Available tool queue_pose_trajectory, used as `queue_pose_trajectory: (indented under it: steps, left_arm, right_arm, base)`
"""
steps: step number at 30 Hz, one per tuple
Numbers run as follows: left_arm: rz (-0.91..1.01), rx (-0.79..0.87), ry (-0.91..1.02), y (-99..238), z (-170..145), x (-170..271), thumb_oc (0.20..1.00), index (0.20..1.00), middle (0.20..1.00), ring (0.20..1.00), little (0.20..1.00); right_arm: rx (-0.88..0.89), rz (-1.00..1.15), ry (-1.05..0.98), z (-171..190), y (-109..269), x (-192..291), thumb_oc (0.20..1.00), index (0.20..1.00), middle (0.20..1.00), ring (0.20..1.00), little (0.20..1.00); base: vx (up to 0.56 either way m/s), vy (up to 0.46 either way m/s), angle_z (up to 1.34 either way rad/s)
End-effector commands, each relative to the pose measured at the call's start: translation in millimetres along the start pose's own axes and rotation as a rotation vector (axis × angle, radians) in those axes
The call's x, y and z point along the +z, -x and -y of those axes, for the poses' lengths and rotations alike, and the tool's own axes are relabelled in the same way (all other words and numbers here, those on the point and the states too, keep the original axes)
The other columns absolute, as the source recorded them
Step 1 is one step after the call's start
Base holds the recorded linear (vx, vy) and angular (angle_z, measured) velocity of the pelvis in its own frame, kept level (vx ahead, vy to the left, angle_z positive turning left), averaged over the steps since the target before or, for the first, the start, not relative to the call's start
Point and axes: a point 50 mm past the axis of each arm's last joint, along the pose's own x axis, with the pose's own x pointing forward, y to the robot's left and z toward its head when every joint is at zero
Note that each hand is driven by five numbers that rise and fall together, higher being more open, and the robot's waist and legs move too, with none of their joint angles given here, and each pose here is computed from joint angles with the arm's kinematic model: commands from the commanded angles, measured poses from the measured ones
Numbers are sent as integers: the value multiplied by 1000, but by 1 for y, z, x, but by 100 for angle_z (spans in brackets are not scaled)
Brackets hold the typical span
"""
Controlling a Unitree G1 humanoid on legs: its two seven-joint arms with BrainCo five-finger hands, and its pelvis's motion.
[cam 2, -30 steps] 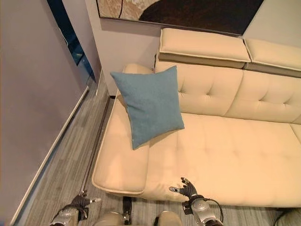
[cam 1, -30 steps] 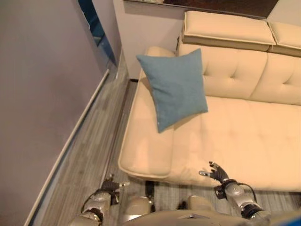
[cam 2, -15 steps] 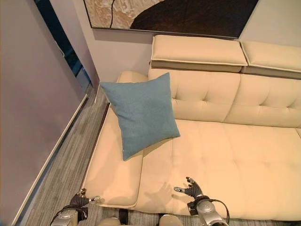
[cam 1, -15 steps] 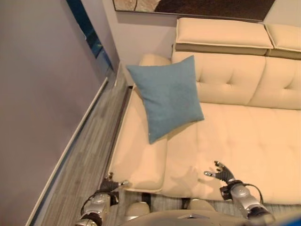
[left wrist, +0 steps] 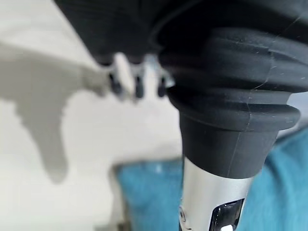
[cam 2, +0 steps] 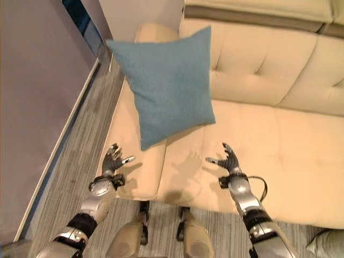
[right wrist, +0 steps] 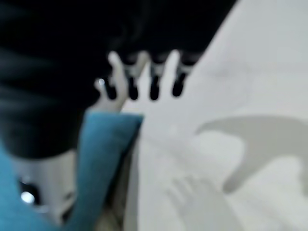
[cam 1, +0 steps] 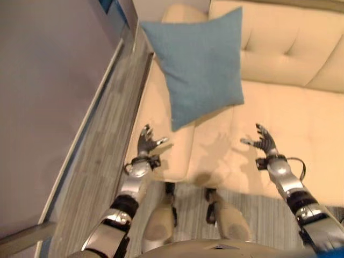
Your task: Pick up all the scattered cushions and arrange them neatly on the sofa.
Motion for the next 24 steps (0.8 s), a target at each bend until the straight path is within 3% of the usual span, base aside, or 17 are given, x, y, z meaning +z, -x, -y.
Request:
queue_pose_trajectory:
  steps: [1,8,17,24]
  left_arm:
    - [113,14,-33,-10,8,25,1000,1000,1000,1000,1000]
    - [203,19,-131,-26,24,55,1000,1000,1000,1000,1000]
    - [358,-28,-180,-39,64,112,1000,1000,1000,1000,1000]
    - [511,-131,-103,-25,83,146,1000,1000,1000,1000,1000]
  right_arm:
    - [-26,64,-4,-2,-5,15,1000,1000,1000,1000,1000]
    - [-71,119,23,0,-19,39,1000,1000,1000,1000,1000]
    - [-290,264,107,55,-52,123,1000,1000,1000,1000,1000]
    - [-403,336,123,99,-59,182,1000,1000,1000,1000,1000]
  base:
    - [-13,-32,7]
    - [1,-3,-3]
    - [14,-13,-8]
    - [17,-91,4]
